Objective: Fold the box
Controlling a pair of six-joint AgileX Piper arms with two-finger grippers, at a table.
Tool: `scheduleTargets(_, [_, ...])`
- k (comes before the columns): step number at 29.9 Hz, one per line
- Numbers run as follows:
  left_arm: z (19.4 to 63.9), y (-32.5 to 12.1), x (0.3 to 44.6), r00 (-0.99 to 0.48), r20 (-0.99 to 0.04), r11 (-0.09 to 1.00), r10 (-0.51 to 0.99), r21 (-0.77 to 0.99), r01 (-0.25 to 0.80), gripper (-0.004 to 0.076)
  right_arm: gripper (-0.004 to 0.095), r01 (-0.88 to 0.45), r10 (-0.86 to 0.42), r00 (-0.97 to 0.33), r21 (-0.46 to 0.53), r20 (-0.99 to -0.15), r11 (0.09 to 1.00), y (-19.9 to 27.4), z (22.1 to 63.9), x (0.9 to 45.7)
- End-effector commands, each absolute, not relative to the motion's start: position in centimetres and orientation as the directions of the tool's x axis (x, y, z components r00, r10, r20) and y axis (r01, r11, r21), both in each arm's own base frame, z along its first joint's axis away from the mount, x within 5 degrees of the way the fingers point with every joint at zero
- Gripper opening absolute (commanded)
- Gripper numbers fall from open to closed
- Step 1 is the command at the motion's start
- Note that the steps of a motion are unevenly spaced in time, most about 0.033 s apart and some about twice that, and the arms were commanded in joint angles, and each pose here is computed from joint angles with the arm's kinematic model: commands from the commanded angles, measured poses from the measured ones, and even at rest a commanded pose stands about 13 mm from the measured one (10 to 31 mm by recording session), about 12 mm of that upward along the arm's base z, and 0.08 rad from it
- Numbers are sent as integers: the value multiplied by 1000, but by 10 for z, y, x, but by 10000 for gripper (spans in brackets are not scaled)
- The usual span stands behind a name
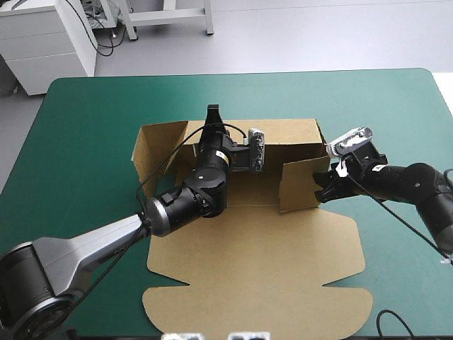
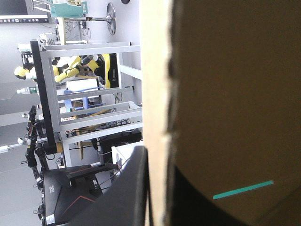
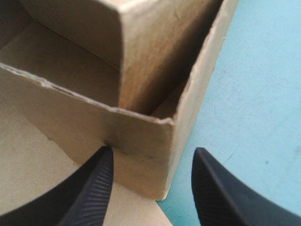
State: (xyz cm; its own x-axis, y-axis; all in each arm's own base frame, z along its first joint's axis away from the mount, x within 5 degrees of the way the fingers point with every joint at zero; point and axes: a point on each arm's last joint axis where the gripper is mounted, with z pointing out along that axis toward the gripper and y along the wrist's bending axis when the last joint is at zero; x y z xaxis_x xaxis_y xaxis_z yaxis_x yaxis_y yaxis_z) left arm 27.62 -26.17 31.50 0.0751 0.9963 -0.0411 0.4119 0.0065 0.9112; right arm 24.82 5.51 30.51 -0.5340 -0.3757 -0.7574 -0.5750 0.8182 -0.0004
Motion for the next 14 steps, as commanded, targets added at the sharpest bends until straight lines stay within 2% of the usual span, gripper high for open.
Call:
scheduleTargets(1, [333, -256, 273, 49, -82, 57, 995, 922, 382, -8, 482, -545, -333, -470, -28, -817, 838, 54, 320, 254])
scheduleTargets(5, [333, -256, 273, 49, -82, 57, 995, 922, 382, -8, 482, -536, -268, -498, 49, -825, 843, 58, 310, 265])
scheduleTargets(14, [333, -256, 273, 48, -84, 59, 995, 922, 384, -8, 481, -563, -251, -475, 72, -844, 823, 63, 293, 286])
